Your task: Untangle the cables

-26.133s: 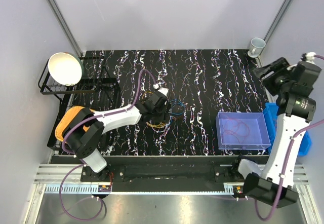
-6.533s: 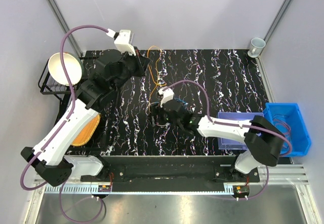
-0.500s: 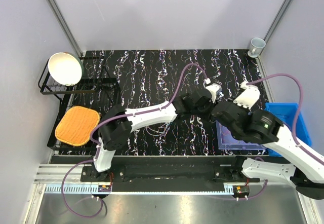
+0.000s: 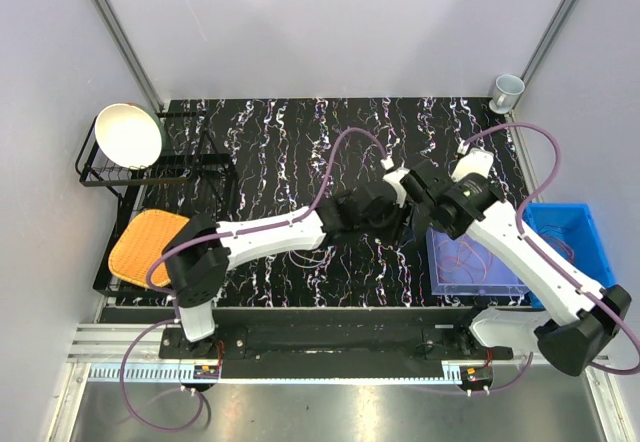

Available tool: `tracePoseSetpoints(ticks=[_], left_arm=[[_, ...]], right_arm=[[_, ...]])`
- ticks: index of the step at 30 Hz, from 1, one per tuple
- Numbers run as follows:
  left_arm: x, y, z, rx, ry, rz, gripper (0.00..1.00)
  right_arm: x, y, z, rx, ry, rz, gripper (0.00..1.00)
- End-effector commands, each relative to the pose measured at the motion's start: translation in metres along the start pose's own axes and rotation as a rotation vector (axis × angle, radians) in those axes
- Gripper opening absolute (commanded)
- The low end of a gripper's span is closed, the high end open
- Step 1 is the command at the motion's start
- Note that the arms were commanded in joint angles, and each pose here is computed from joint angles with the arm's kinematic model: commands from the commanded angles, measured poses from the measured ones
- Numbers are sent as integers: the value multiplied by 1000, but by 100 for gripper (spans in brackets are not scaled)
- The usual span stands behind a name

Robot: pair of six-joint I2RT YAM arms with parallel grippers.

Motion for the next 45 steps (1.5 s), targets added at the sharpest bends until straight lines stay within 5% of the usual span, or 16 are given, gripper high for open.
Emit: tracePoseSetpoints(ticks=[1,15,26,37,45], left_arm=[[-28,6,16,-30,-103,29,52],[-82,29,-9,-35,-131,107,52],[-101,35,-8,-28,-137,157,52],[-127,50,-10,-19,-169,258,54],[-135,78,-30,-70,-188,438,58]], right_arm=[[24,-24,0,-118,57,-145,0],[109,-14,-29,-17,212,-231,0],[121,-4,-40,5,244,-190,0],[95,2,-16,52,236,-34,45],[63,21,11,116,259,197,44]])
Point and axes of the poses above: each gripper's point midway between its finger pads, its own x axis out along the fingers, its own y axis along the line the jaws close on, z = x × y, the point moved 8 cm from there along -x, back along the fingers, and after that the axes turned 12 degrees about x, right-handed, at the moved point
